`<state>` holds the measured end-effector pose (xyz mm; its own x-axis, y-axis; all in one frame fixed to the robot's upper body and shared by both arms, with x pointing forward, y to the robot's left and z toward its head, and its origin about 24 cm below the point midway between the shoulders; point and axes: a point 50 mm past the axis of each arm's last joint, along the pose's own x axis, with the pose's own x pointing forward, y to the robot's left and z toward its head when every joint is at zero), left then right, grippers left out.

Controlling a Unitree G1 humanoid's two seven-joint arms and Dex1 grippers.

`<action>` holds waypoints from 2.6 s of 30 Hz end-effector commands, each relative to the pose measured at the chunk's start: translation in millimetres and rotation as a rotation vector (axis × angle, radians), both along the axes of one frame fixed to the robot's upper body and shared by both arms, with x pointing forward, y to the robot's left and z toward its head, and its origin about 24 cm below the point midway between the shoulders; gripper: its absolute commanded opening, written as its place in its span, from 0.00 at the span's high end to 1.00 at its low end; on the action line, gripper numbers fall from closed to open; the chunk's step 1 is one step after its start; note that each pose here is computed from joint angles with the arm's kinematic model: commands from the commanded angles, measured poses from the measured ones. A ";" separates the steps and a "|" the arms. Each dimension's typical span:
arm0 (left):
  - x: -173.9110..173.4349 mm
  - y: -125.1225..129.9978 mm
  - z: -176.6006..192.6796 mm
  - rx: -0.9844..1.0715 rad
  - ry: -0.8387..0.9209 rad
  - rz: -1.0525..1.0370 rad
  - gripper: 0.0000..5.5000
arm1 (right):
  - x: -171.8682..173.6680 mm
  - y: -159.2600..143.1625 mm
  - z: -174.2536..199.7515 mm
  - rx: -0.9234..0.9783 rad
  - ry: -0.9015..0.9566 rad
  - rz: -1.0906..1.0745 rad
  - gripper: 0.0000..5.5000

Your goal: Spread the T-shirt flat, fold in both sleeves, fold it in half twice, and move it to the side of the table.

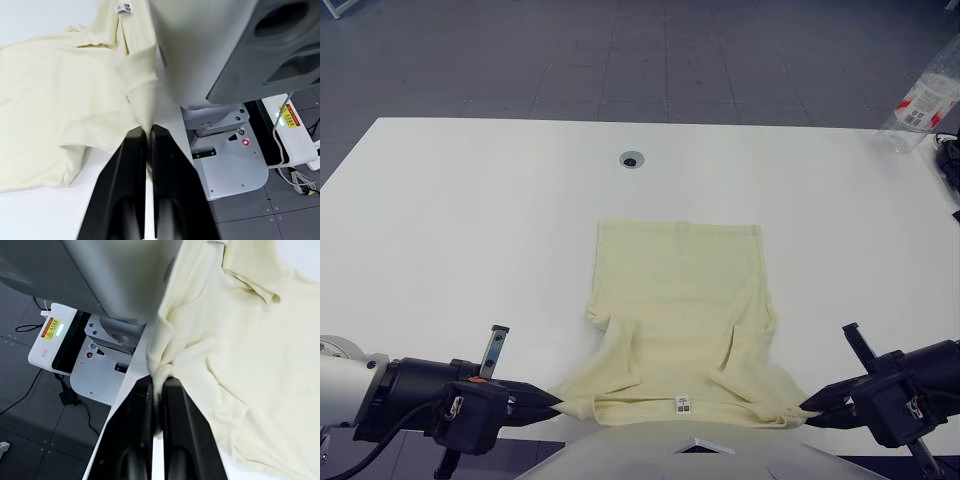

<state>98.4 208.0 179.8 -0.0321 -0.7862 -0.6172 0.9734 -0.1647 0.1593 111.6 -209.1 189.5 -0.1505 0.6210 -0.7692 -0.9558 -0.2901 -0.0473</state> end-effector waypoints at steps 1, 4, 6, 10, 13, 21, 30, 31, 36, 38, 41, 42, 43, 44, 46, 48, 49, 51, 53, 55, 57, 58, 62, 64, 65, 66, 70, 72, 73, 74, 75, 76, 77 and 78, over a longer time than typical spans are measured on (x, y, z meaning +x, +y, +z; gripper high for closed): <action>1.8 2.1 2.0 0.014 -0.015 0.026 1.00 | 9.5 -4.6 3.9 -0.007 -0.042 -0.029 0.99; 18.5 8.2 0.5 0.010 -0.056 0.110 1.00 | 26.0 -11.1 7.3 0.002 -0.084 -0.079 0.99; 31.9 11.7 -3.1 0.002 -0.065 0.161 1.00 | 41.1 -14.6 11.3 0.017 -0.108 -0.113 0.99; 59.4 12.9 -6.2 -0.027 -0.116 0.243 1.00 | 68.9 -21.9 16.1 0.036 -0.131 -0.172 0.99; 82.5 10.7 -9.7 -0.042 -0.146 0.300 1.00 | 89.0 -27.8 17.1 0.057 -0.127 -0.218 0.99; 118.5 -9.8 -8.5 -0.111 -0.112 0.229 1.00 | 120.9 -34.7 1.8 0.065 -0.049 -0.285 0.99; 67.1 -8.8 47.1 -0.106 -0.188 0.003 1.00 | 95.4 -27.8 26.9 0.076 -0.129 -0.164 0.99; 58.6 -7.2 52.7 -0.079 -0.212 -0.011 1.00 | 88.2 -26.8 29.7 0.072 -0.141 -0.146 0.99; 30.3 -2.3 54.8 0.052 -0.250 -0.055 1.00 | 58.4 -21.7 30.1 0.039 -0.172 -0.098 0.99; 22.5 -0.7 48.0 0.137 -0.269 -0.062 1.00 | 49.4 -18.0 25.9 0.025 -0.172 -0.080 0.99; 9.6 3.4 31.2 0.289 -0.295 -0.064 1.00 | 40.7 -12.0 19.5 0.015 -0.170 -0.058 0.99; 5.2 4.1 25.8 0.315 -0.288 -0.067 1.00 | 39.0 -10.8 18.0 0.011 -0.168 -0.053 0.99; -1.0 2.9 20.8 0.321 -0.270 -0.076 1.00 | 38.3 -10.0 16.1 0.003 -0.170 -0.049 0.99; -5.7 1.8 17.3 0.321 -0.256 -0.088 1.00 | 37.1 -9.5 14.7 -0.003 -0.171 -0.050 0.99; -12.6 0.8 9.9 0.319 -0.219 -0.102 1.00 | 35.3 -8.2 12.9 -0.006 -0.173 -0.053 0.99; -16.1 3.7 2.7 0.347 -0.204 -0.098 1.00 | 34.4 -7.1 11.1 -0.008 -0.174 -0.054 0.99; -18.7 4.7 1.0 0.360 -0.212 -0.092 1.00 | 34.0 -6.9 9.8 -0.011 -0.172 -0.054 0.99; -30.9 1.7 0.2 0.311 -0.203 -0.105 1.00 | 34.1 -7.6 8.0 -0.020 -0.167 -0.051 0.99; -41.6 -2.3 -0.1 0.226 -0.160 -0.128 1.00 | 32.9 -9.3 5.7 -0.031 -0.162 -0.057 0.99; -44.5 -4.6 0.7 0.165 -0.123 -0.138 1.00 | 31.4 -9.6 4.0 -0.033 -0.163 -0.069 0.99; -46.8 -5.2 -1.9 0.160 -0.090 -0.137 1.00 | 31.1 -8.3 3.3 -0.030 -0.168 -0.070 0.99; -48.1 -4.9 -4.7 0.179 -0.079 -0.133 1.00 | 31.6 -7.4 3.1 -0.028 -0.170 -0.066 0.99; -50.6 -6.0 -8.2 0.177 -0.067 -0.121 1.00 | 32.0 -4.9 3.0 -0.025 -0.174 -0.053 0.99; -48.4 -5.5 -8.2 0.186 -0.075 -0.103 1.00 | 32.2 -4.3 3.4 -0.024 -0.178 -0.052 0.99; -46.8 -4.8 -8.8 0.197 -0.078 -0.091 1.00 | 32.2 -4.1 3.4 -0.024 -0.179 -0.052 0.99; -45.0 -4.1 -9.5 0.205 -0.081 -0.080 1.00 | 32.0 -4.0 3.4 -0.023 -0.180 -0.052 0.99; -26.4 -0.7 -9.3 0.174 -0.128 0.001 1.00 | 31.7 -2.3 3.6 -0.021 -0.181 -0.045 0.99; -13.4 -1.7 -4.9 0.115 -0.162 0.045 1.00 | 32.8 -1.5 5.0 -0.017 -0.188 -0.040 0.99; -5.7 -4.2 -1.4 0.063 -0.177 0.078 1.00 | 34.1 -1.6 6.2 -0.015 -0.195 -0.042 0.99; 0.3 -7.0 1.6 0.022 -0.190 0.098 1.00 | 35.5 -2.1 7.4 -0.012 -0.202 -0.046 0.99; 7.0 -11.0 5.5 -0.037 -0.189 0.124 1.00 | 37.1 -3.3 8.7 -0.011 -0.209 -0.054 0.99; 11.5 -14.6 9.0 -0.077 -0.184 0.139 1.00 | 39.2 -5.0 9.9 -0.011 -0.216 -0.061 0.99; 12.2 -18.1 11.9 -0.103 -0.172 0.136 1.00 | 41.3 -6.5 10.9 -0.013 -0.222 -0.066 0.99; 8.9 -21.9 15.8 -0.130 -0.143 0.110 1.00 | 43.4 -8.2 12.3 -0.014 -0.230 -0.071 0.99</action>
<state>109.8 193.1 190.0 0.1930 -0.8298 -0.5237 0.9371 -0.0023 0.3490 150.1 -214.6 196.5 0.0473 0.6276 -0.7771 -0.9454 -0.2230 -0.2376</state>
